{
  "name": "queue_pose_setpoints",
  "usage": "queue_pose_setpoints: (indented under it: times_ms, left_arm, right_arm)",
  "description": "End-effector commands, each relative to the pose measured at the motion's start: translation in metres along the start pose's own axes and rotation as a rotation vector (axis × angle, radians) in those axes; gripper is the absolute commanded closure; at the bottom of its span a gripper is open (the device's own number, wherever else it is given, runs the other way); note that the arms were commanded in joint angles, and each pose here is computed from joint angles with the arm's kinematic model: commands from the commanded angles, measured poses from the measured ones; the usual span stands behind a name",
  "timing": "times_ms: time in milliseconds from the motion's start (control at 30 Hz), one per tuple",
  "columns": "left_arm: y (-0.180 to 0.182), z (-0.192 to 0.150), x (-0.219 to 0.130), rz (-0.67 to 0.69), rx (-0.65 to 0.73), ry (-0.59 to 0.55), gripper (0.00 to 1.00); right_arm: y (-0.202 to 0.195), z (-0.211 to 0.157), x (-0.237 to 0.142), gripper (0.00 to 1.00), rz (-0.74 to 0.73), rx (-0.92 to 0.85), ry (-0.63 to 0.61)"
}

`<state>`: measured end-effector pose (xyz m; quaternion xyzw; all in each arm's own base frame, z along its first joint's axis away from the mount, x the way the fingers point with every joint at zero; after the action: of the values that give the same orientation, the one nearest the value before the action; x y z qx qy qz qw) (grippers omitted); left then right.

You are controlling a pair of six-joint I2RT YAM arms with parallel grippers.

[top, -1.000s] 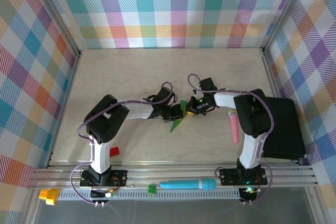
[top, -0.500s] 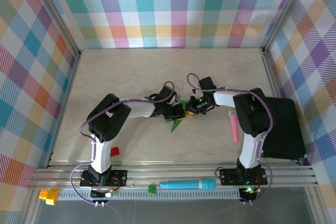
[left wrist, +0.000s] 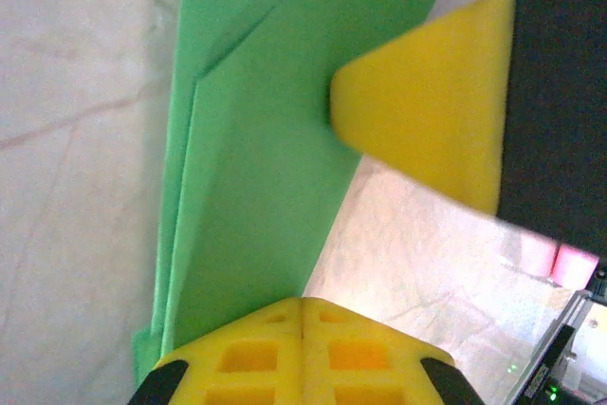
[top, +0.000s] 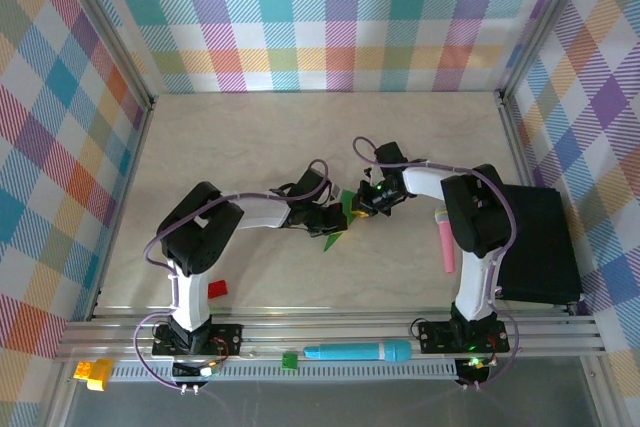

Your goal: Fold a paper plane with a square sheet of paper (pick it up from the middle)

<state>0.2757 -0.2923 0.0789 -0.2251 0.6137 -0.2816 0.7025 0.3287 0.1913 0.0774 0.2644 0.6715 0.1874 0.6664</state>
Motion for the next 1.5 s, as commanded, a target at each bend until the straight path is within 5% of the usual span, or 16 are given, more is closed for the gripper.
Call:
queue_pose_setpoints:
  times_ms: [0, 533, 1467]
  left_arm:
    - [0.037, -0.045, -0.001, 0.120, -0.105, 0.177, 1.00]
    - [0.065, -0.092, -0.017, 0.174, -0.133, 0.268, 1.00]
    - [0.069, -0.125, -0.041, 0.311, -0.104, 0.340, 1.00]
  right_arm:
    - [-0.055, -0.011, 0.021, 1.00, -0.290, 0.115, 0.018]
    - [-0.058, -0.011, 0.022, 1.00, -0.307, 0.114, 0.019]
    - [-0.056, -0.008, 0.019, 1.00, -0.313, 0.100, 0.009]
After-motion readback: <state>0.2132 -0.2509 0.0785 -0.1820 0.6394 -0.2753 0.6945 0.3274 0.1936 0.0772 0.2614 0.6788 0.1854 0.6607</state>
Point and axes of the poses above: each hand's point on the last joint's axis, 136 mm out from that joint toward the fingers, its own x axis out along the fingers, its own y axis along the line the jaws close on, z = x × y, the point moved 8 cm from there along -x, back along the fingers, and after that the axes turned 2 degrees about x, right-handed, at the moved point
